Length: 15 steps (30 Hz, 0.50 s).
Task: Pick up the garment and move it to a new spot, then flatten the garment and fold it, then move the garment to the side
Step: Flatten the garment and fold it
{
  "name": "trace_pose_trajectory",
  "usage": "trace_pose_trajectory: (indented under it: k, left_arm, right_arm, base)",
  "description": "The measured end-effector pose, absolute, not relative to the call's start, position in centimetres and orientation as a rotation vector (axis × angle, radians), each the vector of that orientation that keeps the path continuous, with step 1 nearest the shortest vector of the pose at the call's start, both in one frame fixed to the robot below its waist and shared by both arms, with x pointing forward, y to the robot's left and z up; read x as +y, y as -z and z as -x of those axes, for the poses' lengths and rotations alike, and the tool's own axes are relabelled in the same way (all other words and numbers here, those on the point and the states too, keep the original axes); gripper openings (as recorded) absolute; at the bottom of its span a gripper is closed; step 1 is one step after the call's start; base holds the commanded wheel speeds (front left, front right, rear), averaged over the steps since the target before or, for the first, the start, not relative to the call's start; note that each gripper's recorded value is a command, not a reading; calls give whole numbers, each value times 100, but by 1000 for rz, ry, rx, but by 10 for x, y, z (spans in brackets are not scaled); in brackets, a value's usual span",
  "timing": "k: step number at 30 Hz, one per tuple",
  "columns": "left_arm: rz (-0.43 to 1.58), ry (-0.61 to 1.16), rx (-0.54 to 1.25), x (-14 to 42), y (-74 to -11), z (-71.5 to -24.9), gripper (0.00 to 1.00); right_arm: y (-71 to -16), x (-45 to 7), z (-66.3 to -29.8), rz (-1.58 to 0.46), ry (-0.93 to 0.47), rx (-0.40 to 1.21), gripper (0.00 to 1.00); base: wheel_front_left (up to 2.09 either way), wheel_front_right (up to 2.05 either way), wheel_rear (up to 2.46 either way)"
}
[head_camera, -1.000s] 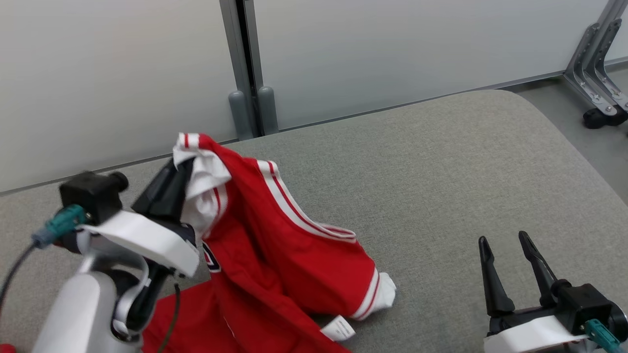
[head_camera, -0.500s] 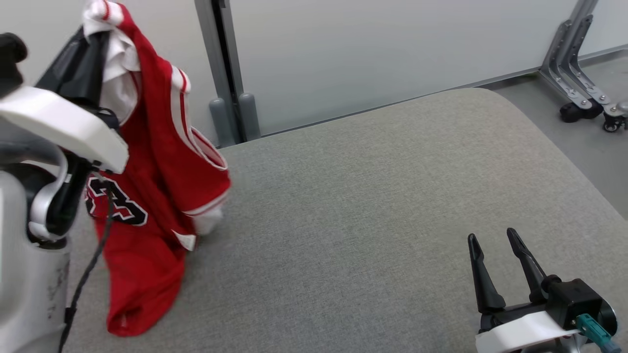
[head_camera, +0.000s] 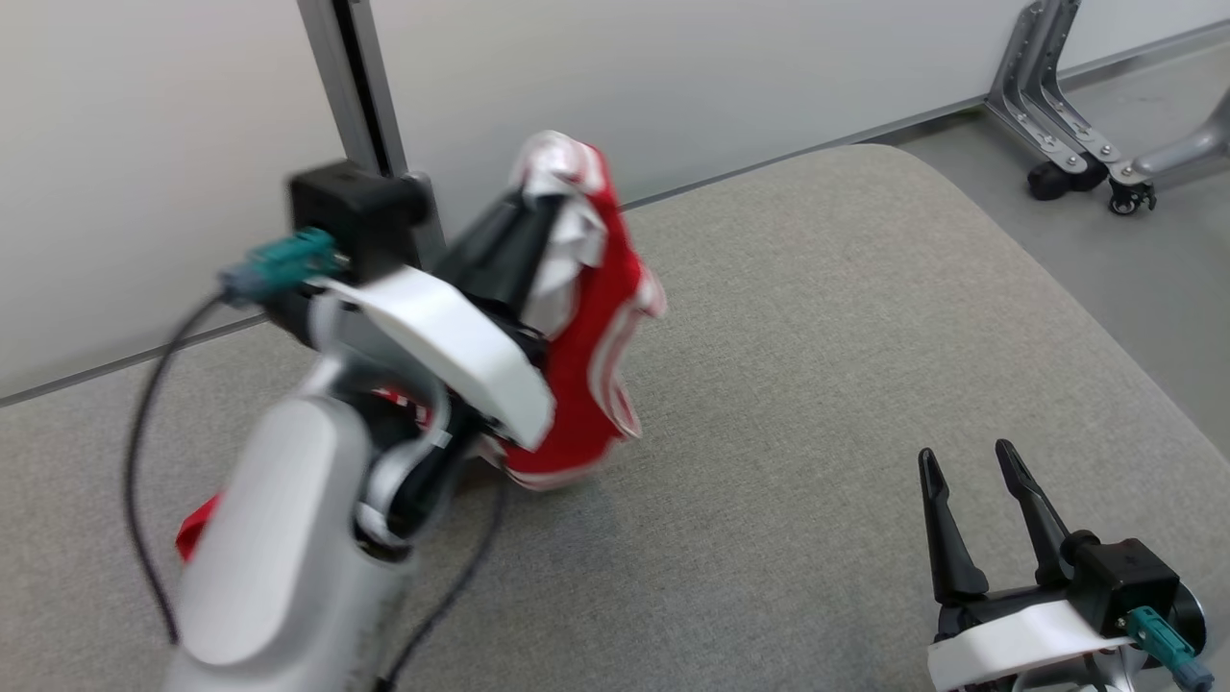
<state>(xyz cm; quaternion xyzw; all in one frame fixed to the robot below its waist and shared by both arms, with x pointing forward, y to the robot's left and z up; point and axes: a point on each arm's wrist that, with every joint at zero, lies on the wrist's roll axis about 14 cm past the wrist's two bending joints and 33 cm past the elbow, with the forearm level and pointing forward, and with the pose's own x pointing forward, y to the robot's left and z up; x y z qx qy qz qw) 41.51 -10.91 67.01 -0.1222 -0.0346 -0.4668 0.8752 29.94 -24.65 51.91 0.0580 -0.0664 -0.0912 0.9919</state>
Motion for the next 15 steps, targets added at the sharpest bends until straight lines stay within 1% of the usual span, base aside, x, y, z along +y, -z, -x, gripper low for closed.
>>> trace_pose_trajectory:
  k: [3,8,9,10,11,12,15]
  left_arm:
    - [281,1071,-6,-140,-651,-391,0]
    - [309,1199,152,-180,-600,-349,0]
    - [326,1222,186,-188,-590,-338,11]
    - [343,1234,209,-194,-582,-331,36]
    - [353,1243,243,-198,-573,-325,56]
    - [346,1254,278,-202,-561,-319,100]
    - [343,1285,351,-209,-538,-306,100]
  right_arm:
    - [-516,-250,-297,-121,197,-123,100]
    - [-510,-252,-297,-133,210,-101,100]
    - [-509,-252,-297,-136,212,-96,100]
    - [-508,-253,-298,-138,215,-93,100]
    - [-507,-254,-299,-141,217,-91,100]
    - [-507,-255,-299,-143,222,-89,100]
    - [-504,-260,-300,-144,239,-80,100]
  base:
    - [0,0,0]
    - [0,0,0]
    - [0,0,0]
    - [0,0,0]
    - [0,0,0]
    - [0,0,0]
    - [0,0,0]
